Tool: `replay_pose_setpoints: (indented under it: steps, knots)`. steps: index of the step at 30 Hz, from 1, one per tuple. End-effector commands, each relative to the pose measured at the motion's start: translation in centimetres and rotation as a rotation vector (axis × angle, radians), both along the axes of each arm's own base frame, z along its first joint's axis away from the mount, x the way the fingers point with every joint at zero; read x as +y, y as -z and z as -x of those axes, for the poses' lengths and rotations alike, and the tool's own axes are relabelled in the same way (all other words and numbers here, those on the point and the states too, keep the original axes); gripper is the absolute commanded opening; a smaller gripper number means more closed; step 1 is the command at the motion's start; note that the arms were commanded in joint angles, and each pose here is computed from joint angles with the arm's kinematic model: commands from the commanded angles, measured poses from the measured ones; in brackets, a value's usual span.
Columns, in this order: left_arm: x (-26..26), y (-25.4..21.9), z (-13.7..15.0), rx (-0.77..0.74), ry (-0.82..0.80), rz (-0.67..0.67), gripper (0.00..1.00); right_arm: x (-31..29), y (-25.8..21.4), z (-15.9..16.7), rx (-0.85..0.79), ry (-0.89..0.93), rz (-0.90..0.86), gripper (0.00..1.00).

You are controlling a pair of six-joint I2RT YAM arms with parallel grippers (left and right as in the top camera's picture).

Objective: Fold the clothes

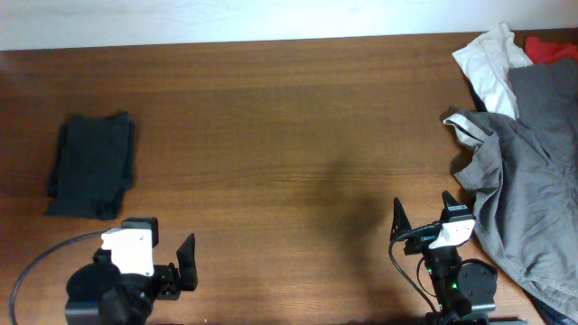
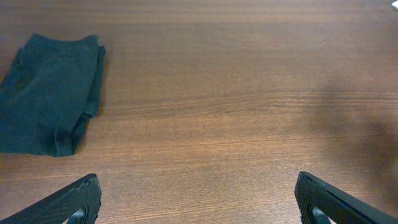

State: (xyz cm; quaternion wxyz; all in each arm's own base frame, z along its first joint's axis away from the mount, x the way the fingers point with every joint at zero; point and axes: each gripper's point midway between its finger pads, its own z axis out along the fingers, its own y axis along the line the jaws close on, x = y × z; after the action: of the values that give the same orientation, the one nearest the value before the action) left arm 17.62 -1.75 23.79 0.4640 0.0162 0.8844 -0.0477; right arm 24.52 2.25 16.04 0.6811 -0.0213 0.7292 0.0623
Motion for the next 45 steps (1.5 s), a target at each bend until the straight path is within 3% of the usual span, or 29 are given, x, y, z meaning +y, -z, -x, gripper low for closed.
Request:
replay_pose_setpoints:
  steps: [1,15,25,35,39,45]
  knots:
    - [0.3,0.3,0.4,-0.018,-0.009,-0.013,0.99,-0.1,0.2,0.0,0.003,0.004,-0.004,0.99]
    - [0.4,7.7,1.9,0.024,-0.012,-0.017,0.99,-0.1,0.2,0.0,0.004,0.005,-0.004,0.99]
    - [7.4,10.5,1.5,-0.016,-0.355,-0.257,0.99,-0.1,0.2,0.0,0.005,0.004,-0.004,0.99]
    - [7.4,12.0,1.5,0.004,-0.343,-0.282,0.99,-0.1,0.2,0.0,0.005,0.005,-0.004,0.99]
    - [7.3,9.3,-0.1,-0.127,-0.362,-0.252,0.99,-0.1,0.2,0.0,0.004,0.005,-0.004,0.99]
    - [6.7,1.2,-2.8,-0.486,-0.378,-0.156,0.99,-0.1,0.2,0.0,0.004,0.005,-0.004,0.99]
